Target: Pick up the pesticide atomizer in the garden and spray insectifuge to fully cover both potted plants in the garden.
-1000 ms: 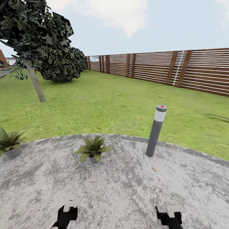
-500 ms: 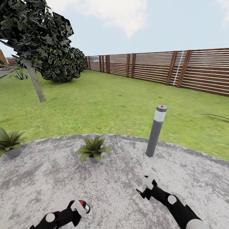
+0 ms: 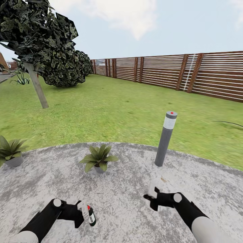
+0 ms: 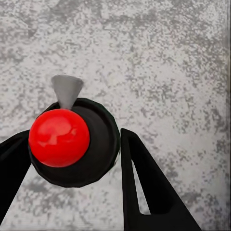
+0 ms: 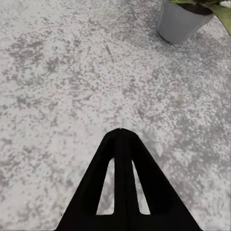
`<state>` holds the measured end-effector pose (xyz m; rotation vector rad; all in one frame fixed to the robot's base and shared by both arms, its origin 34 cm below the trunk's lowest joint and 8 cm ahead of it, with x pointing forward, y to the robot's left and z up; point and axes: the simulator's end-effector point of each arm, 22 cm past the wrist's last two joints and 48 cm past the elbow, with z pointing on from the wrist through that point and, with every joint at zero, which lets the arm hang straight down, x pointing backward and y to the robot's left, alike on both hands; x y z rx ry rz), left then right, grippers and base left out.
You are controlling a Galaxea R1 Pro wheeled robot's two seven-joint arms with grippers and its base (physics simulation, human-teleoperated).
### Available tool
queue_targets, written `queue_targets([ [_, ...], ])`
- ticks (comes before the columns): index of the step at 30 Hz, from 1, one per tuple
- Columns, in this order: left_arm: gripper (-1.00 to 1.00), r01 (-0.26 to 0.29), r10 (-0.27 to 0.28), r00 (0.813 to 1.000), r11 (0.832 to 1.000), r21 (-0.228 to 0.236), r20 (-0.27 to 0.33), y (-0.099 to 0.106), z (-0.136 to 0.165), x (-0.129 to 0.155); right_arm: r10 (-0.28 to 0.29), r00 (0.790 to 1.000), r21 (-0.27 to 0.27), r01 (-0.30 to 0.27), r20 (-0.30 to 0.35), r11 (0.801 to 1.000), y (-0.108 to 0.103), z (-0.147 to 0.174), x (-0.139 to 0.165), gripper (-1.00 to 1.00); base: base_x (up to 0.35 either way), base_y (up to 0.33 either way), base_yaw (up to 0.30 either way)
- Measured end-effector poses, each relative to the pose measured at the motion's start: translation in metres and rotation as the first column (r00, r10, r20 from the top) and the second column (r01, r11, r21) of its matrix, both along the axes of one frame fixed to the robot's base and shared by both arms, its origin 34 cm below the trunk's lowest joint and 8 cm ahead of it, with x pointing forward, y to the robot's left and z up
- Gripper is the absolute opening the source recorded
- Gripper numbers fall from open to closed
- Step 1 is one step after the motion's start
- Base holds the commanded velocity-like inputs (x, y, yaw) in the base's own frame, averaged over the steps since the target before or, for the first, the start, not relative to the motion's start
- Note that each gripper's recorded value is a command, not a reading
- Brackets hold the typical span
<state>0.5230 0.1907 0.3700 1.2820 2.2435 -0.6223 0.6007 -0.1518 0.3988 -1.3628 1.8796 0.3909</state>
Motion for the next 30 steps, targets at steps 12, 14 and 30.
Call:
queue_targets([
  [12,-1.00,0.052,-0.051,0.998,0.999,0.014,-0.023,-0.023,-0.007,-0.011,0.173,0.985,0.071,-0.171,-0.024,0.983,0.103,0.007,-0.032,-1.00,0.000,0.000,0.000],
  [14,-1.00,0.069,-0.069,0.997,0.998,0.010,-0.023,-0.035,-0.007,-0.013,0.215,0.976,0.082,-0.211,-0.044,0.974,0.112,0.008,-0.042,-1.00,0.000,0.000,0.000],
  [30,-1.00,0.088,-0.089,0.995,0.996,0.025,0.037,-0.092,-0.009,-0.005,0.258,0.966,0.145,-0.251,-0.034,0.957,0.160,0.023,-0.051,-1.00,0.000,0.000,0.000],
])
